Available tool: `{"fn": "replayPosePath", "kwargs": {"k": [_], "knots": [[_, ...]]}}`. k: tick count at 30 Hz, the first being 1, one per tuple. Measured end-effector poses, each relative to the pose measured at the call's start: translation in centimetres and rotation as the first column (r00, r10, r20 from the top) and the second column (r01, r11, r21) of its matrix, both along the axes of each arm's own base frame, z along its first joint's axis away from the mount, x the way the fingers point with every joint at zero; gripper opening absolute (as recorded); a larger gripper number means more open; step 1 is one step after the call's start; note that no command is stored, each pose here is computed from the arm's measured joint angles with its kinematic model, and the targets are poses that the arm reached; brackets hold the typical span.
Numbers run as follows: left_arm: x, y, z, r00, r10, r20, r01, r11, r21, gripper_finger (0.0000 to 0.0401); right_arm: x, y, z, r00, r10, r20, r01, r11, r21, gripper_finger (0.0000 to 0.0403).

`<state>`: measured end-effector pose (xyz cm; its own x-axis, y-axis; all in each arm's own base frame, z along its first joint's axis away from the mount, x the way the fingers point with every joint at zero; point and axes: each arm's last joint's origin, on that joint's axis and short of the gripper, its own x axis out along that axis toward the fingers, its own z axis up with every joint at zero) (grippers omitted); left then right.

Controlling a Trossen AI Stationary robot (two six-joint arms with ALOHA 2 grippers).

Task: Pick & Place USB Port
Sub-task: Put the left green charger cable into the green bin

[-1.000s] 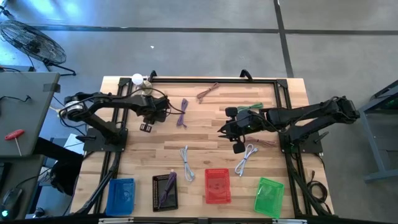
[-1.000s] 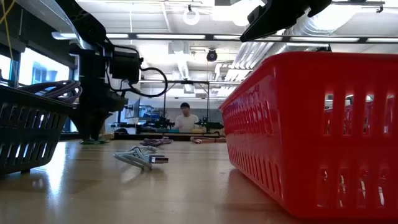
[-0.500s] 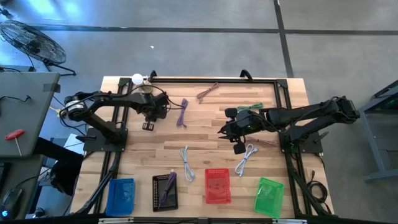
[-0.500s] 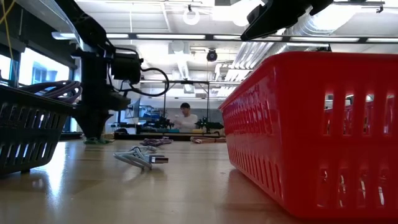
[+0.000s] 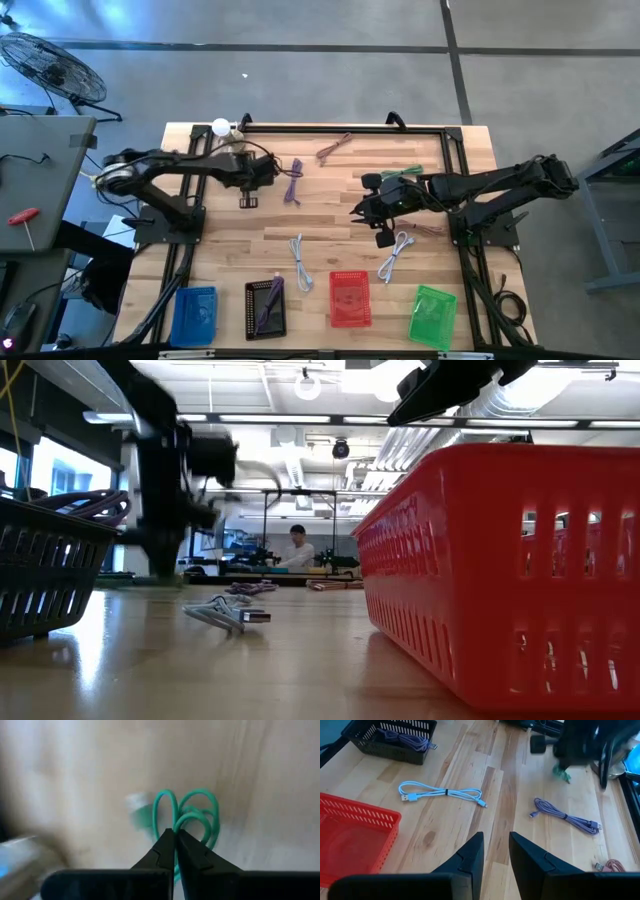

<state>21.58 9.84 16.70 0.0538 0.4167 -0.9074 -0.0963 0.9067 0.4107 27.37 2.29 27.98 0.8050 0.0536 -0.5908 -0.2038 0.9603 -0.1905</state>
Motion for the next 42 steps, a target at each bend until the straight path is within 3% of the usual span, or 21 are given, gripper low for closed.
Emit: {"fn": "replayPosePath", "kwargs": {"k": [4,6,10,12,16,20,24,32,36,42], "knots": [[0.6,-1.6,3.7,0.997,0.019,0.077,-0.030,0.989,0.141,0.0001,0.1,0.0,0.2,1.000,-0.016,0.023,0.016,1.000,-0.011,0.0083],[1.0,-2.6,6.1,0.982,0.026,0.188,-0.066,0.976,0.208,0.0000,0.2,-0.1,0.2,0.999,-0.030,0.031,0.030,0.999,-0.019,0.0083],[0.9,-4.9,10.2,0.895,0.010,0.446,-0.140,0.956,0.259,0.0000,0.3,-0.1,0.4,0.998,-0.043,0.055,0.045,0.999,-0.027,0.0083],[0.6,-6.1,12.3,0.796,-0.016,0.605,-0.165,0.956,0.243,0.0000,0.4,-0.1,0.6,0.996,-0.045,0.077,0.047,0.998,-0.034,0.0083],[0.0,-8.6,15.2,0.538,-0.079,0.839,-0.162,0.967,0.195,0.0000,0.6,0.0,0.9,0.993,0.005,0.116,-0.002,1.000,-0.030,0.0083],[0.3,-10.9,15.9,0.331,-0.161,0.930,-0.091,0.975,0.201,0.0000,0.8,0.3,1.3,0.983,0.090,0.162,-0.088,0.996,-0.019,0.0083],[1.1,-12.9,15.5,0.121,-0.197,0.973,0.023,0.980,0.196,0.0000,1.2,0.2,2.2,0.966,0.037,0.258,-0.040,0.999,0.007,0.0083],[3.1,-15.8,13.6,-0.135,-0.243,0.961,0.219,0.938,0.268,0.0000,1.7,0.2,2.5,0.949,-0.010,0.314,-0.003,0.999,0.042,0.0118],[4.6,-16.5,12.6,-0.221,-0.237,0.946,0.296,0.908,0.296,0.0000,2.5,0.3,1.9,0.949,-0.011,0.314,-0.004,0.999,0.046,0.0148],[5.7,-16.8,11.2,-0.197,-0.250,0.948,0.298,0.906,0.301,0.0000,4.1,0.6,0.4,0.949,0.033,0.315,-0.057,0.996,0.066,0.0182]]}}
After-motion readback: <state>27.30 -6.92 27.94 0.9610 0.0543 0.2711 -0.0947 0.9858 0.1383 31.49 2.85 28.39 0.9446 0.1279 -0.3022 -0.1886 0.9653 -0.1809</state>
